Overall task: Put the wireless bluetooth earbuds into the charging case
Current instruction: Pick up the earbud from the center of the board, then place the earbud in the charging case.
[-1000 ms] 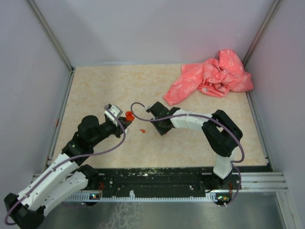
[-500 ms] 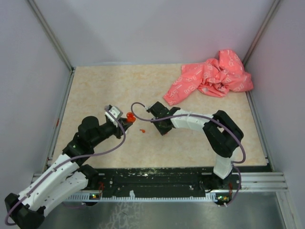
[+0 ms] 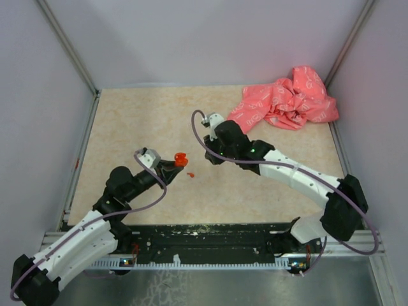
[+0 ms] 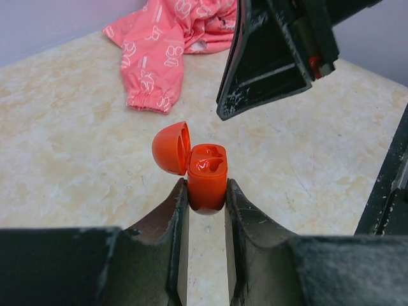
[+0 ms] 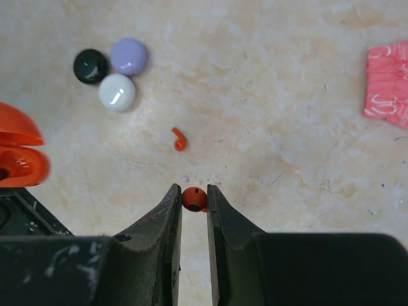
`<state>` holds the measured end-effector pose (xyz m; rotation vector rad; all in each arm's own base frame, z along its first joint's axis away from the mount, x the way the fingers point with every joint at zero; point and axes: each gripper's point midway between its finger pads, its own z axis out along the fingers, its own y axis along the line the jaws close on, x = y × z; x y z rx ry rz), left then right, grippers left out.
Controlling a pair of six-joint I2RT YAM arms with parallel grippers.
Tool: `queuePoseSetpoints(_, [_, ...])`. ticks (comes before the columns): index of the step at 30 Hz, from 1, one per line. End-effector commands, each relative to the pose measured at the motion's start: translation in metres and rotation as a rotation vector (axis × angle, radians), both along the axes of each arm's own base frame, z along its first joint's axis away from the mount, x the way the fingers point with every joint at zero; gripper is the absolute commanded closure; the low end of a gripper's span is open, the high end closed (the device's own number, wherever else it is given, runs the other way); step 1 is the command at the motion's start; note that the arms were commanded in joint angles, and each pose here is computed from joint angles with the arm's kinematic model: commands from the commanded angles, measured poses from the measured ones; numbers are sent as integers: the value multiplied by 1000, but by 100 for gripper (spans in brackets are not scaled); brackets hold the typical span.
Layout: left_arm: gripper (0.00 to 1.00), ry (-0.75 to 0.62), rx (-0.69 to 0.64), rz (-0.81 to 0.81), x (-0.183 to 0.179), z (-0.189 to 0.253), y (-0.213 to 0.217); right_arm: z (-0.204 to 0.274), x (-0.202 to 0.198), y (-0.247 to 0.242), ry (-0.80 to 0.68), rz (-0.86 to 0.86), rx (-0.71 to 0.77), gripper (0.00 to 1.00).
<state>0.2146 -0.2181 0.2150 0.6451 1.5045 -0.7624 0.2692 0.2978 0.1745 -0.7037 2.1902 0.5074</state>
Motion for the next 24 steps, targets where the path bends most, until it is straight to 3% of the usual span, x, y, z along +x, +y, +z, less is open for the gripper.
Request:
queuePoseSetpoints(1, [100,-148,-129,-36,-3,34,-5,65,-4,14,-106,12,223,89])
queuePoseSetpoints(8, [99,-285,-222,-60,-9,50,-5,136,-28,28,-177,98,540,90])
queuePoseSetpoints(14, [100,-407,-243,-90,-15,66,-6,171,-57,44,-124,215,776,90])
queuePoseSetpoints(24, [100,-509,-220,-106,-15,83,-10,204,-86,50,-92,353,1004,90])
